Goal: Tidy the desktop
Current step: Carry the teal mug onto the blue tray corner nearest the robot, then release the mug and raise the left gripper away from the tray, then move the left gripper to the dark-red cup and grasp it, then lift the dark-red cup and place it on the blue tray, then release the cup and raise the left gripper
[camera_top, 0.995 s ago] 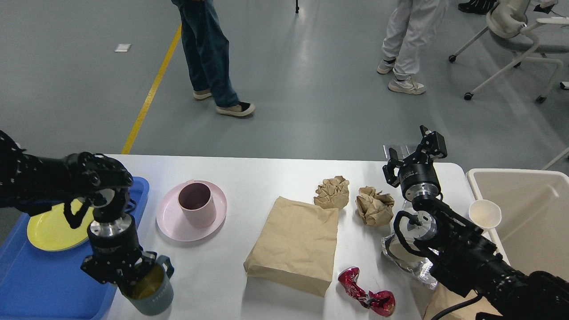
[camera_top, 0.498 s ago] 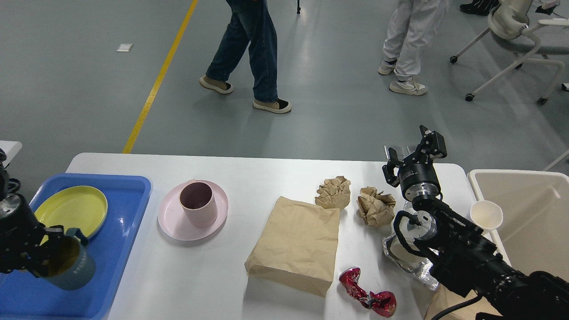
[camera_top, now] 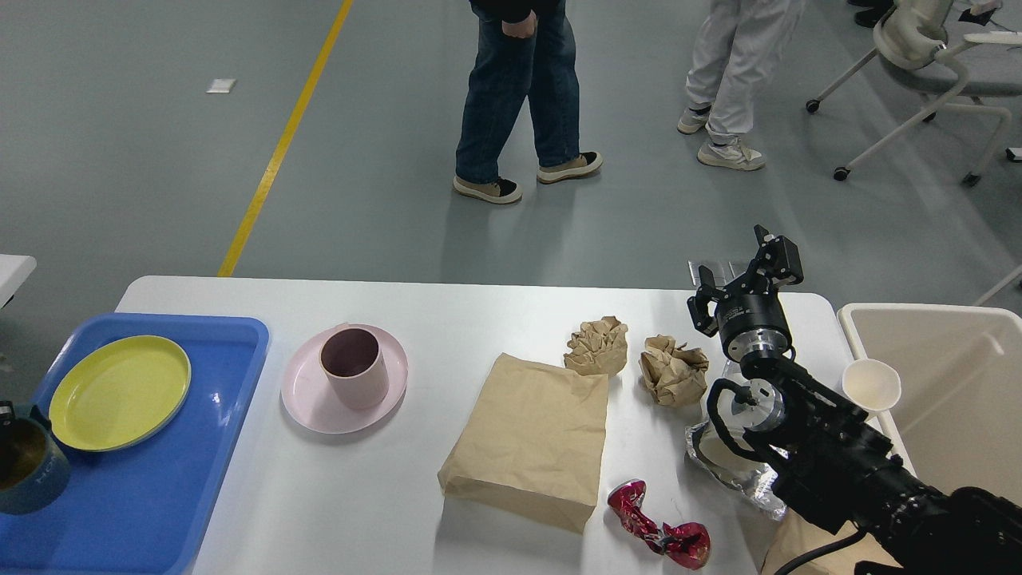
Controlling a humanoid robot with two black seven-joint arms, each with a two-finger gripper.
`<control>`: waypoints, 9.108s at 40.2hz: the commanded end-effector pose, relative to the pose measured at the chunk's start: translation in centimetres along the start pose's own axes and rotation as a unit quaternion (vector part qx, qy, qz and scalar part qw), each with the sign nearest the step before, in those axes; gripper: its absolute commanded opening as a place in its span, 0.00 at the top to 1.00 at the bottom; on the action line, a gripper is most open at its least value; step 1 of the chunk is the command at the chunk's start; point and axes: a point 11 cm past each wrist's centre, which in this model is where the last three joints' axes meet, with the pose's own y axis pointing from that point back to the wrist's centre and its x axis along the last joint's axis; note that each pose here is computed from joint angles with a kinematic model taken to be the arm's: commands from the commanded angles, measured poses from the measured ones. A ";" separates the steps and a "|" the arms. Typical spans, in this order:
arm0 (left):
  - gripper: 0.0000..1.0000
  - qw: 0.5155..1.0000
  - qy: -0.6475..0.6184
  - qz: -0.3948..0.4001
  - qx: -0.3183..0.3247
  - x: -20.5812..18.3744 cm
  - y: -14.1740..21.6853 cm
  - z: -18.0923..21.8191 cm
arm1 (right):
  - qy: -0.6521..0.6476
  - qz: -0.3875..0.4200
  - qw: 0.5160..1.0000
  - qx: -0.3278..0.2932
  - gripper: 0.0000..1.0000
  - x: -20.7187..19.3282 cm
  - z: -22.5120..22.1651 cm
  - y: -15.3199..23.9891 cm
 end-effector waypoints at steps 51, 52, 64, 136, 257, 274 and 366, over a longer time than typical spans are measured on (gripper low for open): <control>0.86 1.000 0.002 0.000 0.024 -0.5 -4.6 0.3 | 0.000 0.000 1.000 0.000 0.00 0.0 0.0 0.0; 0.83 1.000 0.002 0.000 0.024 -0.5 -4.6 0.3 | 0.000 0.001 1.000 0.000 0.00 0.0 0.0 0.0; 0.56 1.000 0.009 0.017 0.023 -0.1 -4.5 0.3 | 0.000 0.000 1.000 0.000 0.00 0.0 0.0 0.0; 0.05 0.937 -0.286 0.171 -0.103 -7.7 16.1 29.5 | 0.000 0.000 1.000 0.000 0.00 0.0 0.0 0.0; 1.00 0.966 -0.158 0.120 -0.166 -1.3 13.7 22.4 | 0.000 0.000 1.000 0.000 0.00 0.0 0.0 0.0; 1.00 0.989 -0.101 0.027 -0.101 -1.3 5.0 13.4 | 0.000 0.000 1.000 0.000 0.00 0.0 0.0 0.0; 0.04 0.986 -0.130 0.065 -0.084 0.1 8.9 10.9 | 0.000 0.000 1.000 0.000 0.00 0.0 0.0 0.0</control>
